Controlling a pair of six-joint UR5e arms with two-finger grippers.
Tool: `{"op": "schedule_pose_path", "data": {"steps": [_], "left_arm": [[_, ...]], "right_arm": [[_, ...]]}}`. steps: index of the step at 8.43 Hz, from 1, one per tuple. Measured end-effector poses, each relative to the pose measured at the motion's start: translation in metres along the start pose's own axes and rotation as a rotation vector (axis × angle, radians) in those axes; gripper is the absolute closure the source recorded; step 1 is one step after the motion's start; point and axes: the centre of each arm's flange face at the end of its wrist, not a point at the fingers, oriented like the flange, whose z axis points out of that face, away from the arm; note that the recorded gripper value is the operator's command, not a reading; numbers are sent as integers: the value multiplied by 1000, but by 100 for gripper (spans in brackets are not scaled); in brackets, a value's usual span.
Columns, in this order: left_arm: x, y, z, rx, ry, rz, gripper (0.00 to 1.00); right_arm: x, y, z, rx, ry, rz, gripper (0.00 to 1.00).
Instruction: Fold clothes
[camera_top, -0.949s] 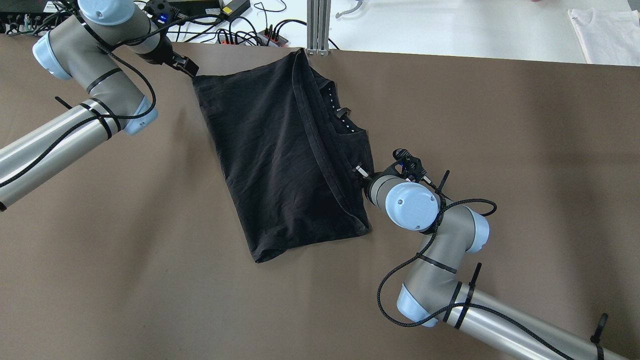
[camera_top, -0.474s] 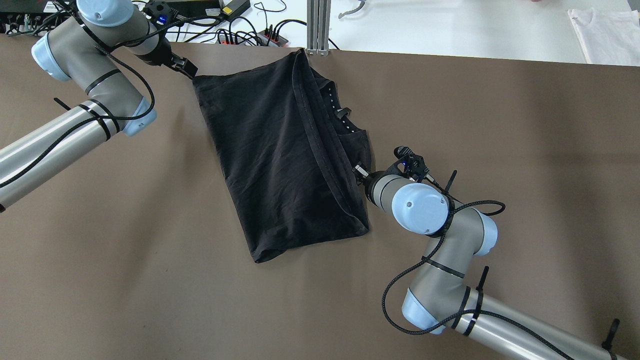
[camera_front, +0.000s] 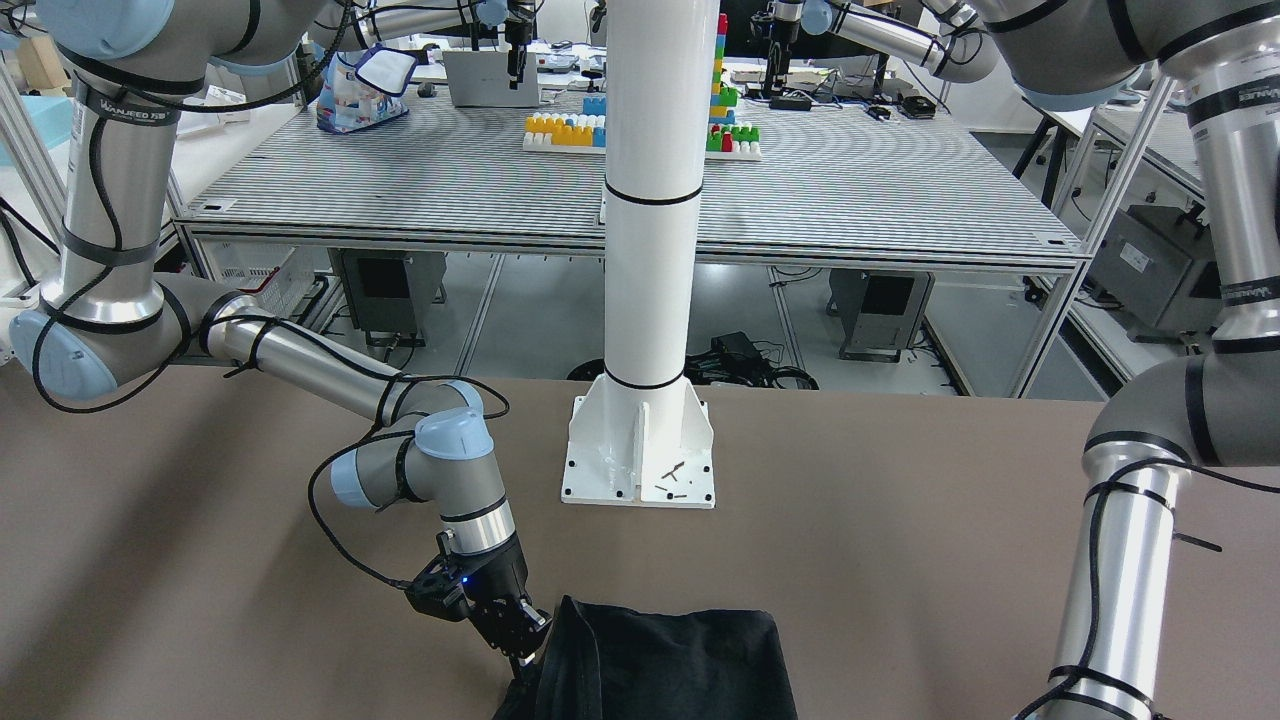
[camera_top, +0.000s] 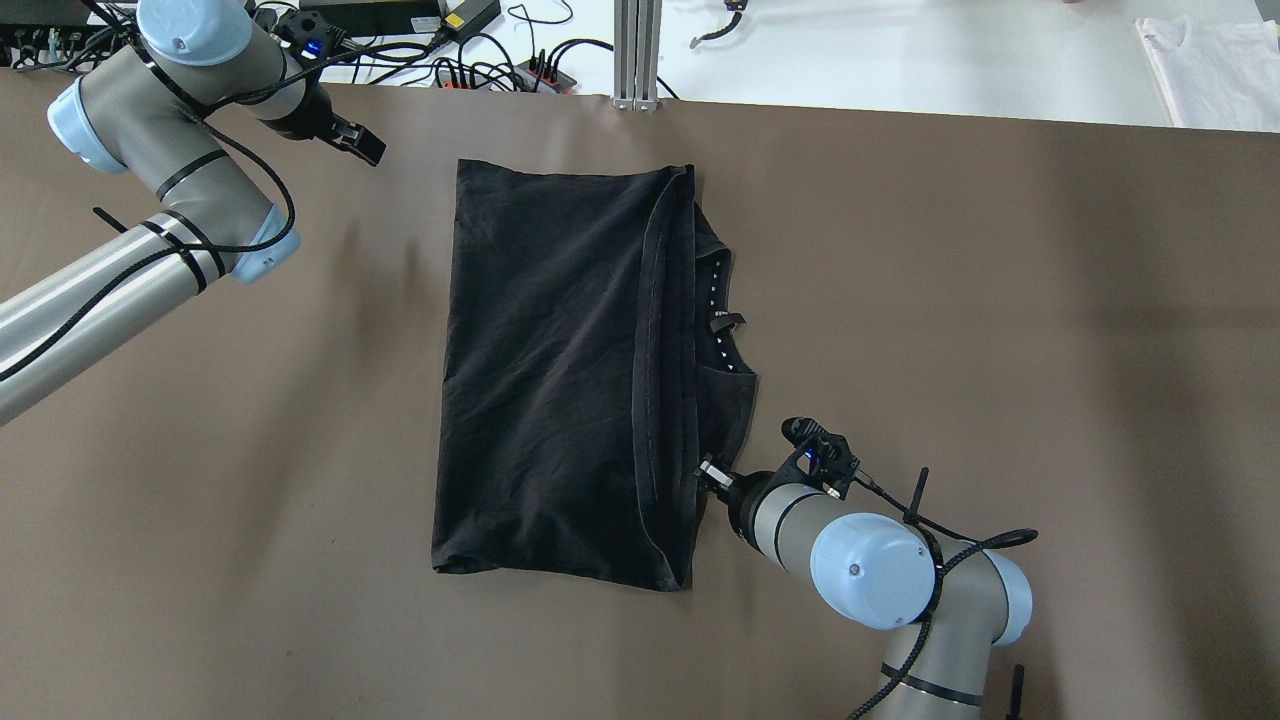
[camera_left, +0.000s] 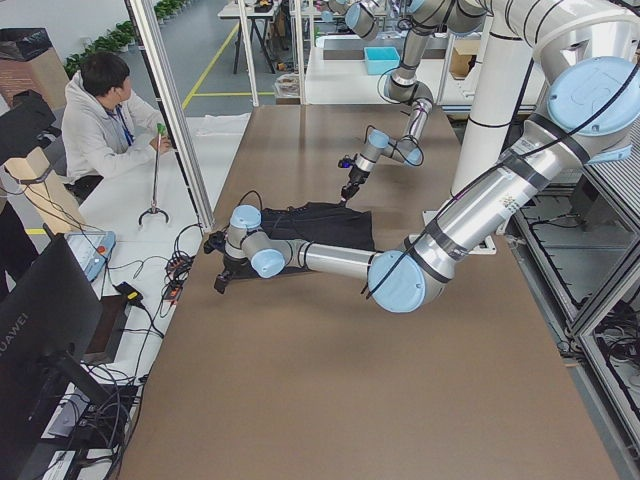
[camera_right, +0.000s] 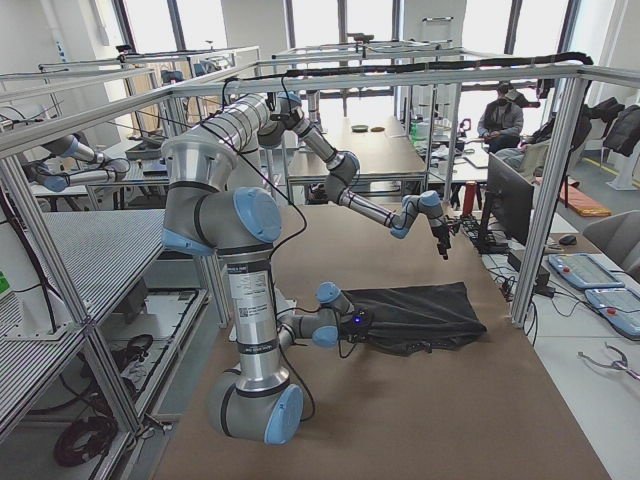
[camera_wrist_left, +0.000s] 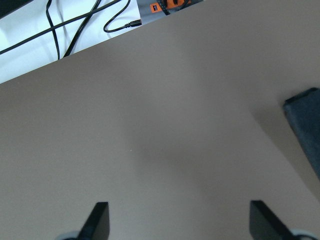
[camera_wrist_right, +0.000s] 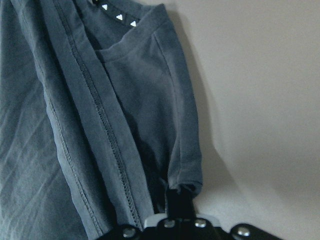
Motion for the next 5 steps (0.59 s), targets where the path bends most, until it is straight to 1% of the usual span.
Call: {"op": "schedule_pose_path", "data": {"steps": [1, 2, 3, 5], "left_arm": [[0, 1, 0, 0, 1, 0, 0], [0, 2, 0, 0, 1, 1, 0], [1, 3, -1, 2, 3, 1, 0], [2, 10, -3, 7, 10, -12, 0]], "right_arm": [[3, 1, -2, 1, 0, -3, 29], [6, 0, -6, 2, -1, -15, 6], [9, -2, -12, 3, 0, -45, 6], [8, -5, -25, 8, 13, -199, 6]]}}
